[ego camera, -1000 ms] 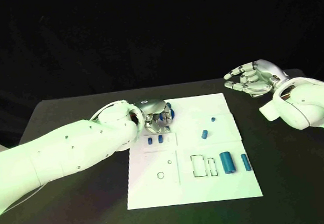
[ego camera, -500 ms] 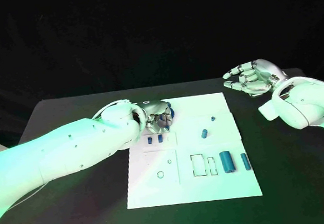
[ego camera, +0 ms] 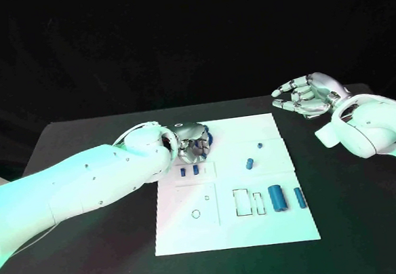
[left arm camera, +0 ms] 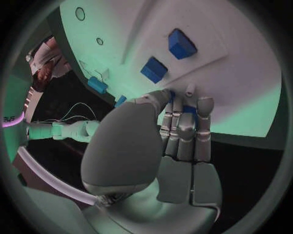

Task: Assemble the parts on the task board

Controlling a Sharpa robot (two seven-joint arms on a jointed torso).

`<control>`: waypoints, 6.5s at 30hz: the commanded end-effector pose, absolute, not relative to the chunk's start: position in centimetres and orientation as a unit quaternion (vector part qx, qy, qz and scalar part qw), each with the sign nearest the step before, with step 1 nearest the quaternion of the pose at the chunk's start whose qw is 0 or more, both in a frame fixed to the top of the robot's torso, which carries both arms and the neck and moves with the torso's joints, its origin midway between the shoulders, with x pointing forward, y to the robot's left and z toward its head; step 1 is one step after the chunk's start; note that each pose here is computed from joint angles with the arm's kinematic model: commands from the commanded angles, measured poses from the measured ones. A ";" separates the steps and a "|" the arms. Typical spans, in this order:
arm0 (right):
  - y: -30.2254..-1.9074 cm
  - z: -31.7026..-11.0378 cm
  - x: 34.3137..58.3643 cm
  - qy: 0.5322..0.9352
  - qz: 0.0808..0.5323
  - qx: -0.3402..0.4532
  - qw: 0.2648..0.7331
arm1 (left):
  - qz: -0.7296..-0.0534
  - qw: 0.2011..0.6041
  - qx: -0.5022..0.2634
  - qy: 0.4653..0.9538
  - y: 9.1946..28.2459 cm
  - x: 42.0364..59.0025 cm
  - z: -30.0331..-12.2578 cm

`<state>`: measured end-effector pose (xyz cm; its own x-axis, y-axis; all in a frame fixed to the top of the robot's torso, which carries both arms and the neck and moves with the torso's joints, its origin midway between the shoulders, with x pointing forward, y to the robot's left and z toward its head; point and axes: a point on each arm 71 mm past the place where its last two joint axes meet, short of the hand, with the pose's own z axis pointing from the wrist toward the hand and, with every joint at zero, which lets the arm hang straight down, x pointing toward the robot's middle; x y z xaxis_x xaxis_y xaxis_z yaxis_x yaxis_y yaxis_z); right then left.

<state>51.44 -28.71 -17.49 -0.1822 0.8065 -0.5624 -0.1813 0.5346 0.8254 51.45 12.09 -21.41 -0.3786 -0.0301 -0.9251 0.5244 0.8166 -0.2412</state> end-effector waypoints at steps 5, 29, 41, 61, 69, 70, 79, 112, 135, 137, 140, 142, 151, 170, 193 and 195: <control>-28.5 -17.5 51.4 0.647 0.424 0.236 0.589 | -0.275 0.547 0.157 0.775 12.0 51.4 -21.3; -28.7 -17.5 51.3 0.652 0.417 0.234 0.589 | -0.299 0.573 0.104 0.756 14.4 50.6 -19.2; -28.8 -17.5 51.3 0.653 0.415 0.234 0.589 | -0.277 0.561 0.096 0.774 16.5 50.7 -19.2; -28.8 -17.6 51.4 0.653 0.416 0.232 0.589 | -0.272 0.537 0.102 0.792 16.6 50.8 -20.3; -28.7 -17.6 51.4 0.652 0.416 0.232 0.589 | -0.275 0.528 0.108 0.796 16.3 50.6 -20.4; -28.7 -17.6 51.4 0.652 0.416 0.232 0.589 | -0.275 0.528 0.109 0.796 16.3 50.6 -20.4; -28.7 -17.7 51.3 0.653 0.416 0.232 0.589 | -0.273 0.525 0.111 0.798 16.3 50.7 -20.5; -28.8 -17.7 51.3 0.655 0.415 0.233 0.587 | -0.266 0.517 0.120 0.805 15.9 50.5 -21.5; -28.8 -17.8 51.4 0.655 0.413 0.234 0.587 | -0.262 0.524 0.105 0.804 16.3 50.7 -21.5; -28.8 -17.8 51.4 0.656 0.413 0.234 0.587 | -0.260 0.524 0.103 0.805 16.4 50.7 -21.5; -28.8 -17.8 51.4 0.656 0.412 0.234 0.587 | -0.257 0.524 0.101 0.805 16.6 50.8 -21.5; -28.9 -17.8 51.4 0.656 0.412 0.234 0.587 | -0.256 0.524 0.100 0.806 16.7 50.8 -21.5; -28.7 -18.0 51.4 0.673 0.401 0.215 0.583 | -0.238 0.522 0.091 0.814 17.6 50.9 -21.7; -27.6 -18.2 51.0 0.705 0.354 0.091 0.608 | -0.319 0.553 -0.038 0.769 21.4 51.7 -19.5; -21.5 -20.3 49.0 0.742 0.182 -0.171 0.622 | -0.600 0.372 -0.446 0.551 27.2 51.4 -16.8; -21.2 -20.5 48.9 0.744 0.178 -0.178 0.619 | -0.602 0.372 -0.448 0.546 27.3 51.4 -16.6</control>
